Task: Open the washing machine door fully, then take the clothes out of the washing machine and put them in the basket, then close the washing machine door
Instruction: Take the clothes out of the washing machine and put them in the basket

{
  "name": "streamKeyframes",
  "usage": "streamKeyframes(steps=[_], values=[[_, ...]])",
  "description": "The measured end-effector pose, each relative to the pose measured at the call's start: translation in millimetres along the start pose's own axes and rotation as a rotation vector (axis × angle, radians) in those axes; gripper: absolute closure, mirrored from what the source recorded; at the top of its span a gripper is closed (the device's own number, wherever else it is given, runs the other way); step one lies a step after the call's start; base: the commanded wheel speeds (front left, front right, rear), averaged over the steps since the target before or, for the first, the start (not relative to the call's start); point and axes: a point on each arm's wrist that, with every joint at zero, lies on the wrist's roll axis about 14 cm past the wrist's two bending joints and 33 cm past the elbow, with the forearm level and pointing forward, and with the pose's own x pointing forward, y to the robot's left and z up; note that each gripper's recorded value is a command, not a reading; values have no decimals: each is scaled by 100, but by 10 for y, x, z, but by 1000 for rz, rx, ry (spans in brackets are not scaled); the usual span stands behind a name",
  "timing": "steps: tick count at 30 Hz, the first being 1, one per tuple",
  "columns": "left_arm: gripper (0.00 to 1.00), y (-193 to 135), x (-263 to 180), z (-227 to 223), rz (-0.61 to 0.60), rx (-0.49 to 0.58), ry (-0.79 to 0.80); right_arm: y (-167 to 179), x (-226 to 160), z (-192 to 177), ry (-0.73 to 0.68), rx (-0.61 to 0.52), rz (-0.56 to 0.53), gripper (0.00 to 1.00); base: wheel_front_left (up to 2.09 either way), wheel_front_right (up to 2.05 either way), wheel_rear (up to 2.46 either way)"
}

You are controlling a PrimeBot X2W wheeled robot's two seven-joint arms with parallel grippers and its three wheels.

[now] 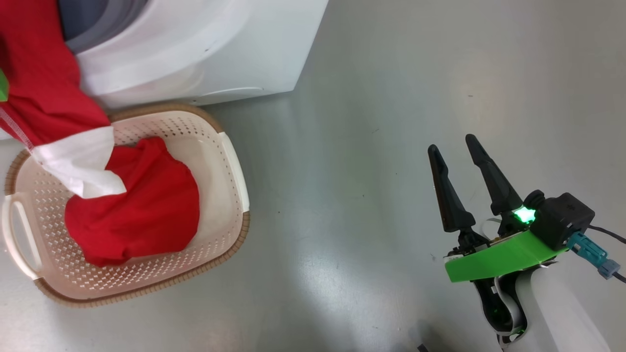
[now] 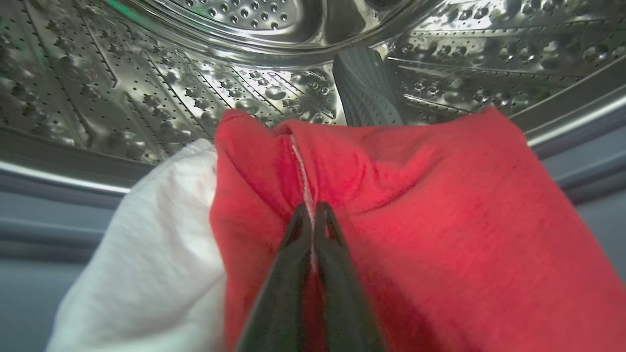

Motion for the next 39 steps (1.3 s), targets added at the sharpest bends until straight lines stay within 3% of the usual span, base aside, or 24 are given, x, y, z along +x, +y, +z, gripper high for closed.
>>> streamKeyframes(steps=[13,26,39], values=[[100,64,-293,402,12,-77,-257,68,55,107,-34,11,16,0,0,0,0],[100,271,-1122,671,78,-234,-544,232,82,216,-64,19,56,0,0,0,0],[100,175,-1837,706,80,-217,-683,315,33,255,-71,24,75,0,0,0,0]])
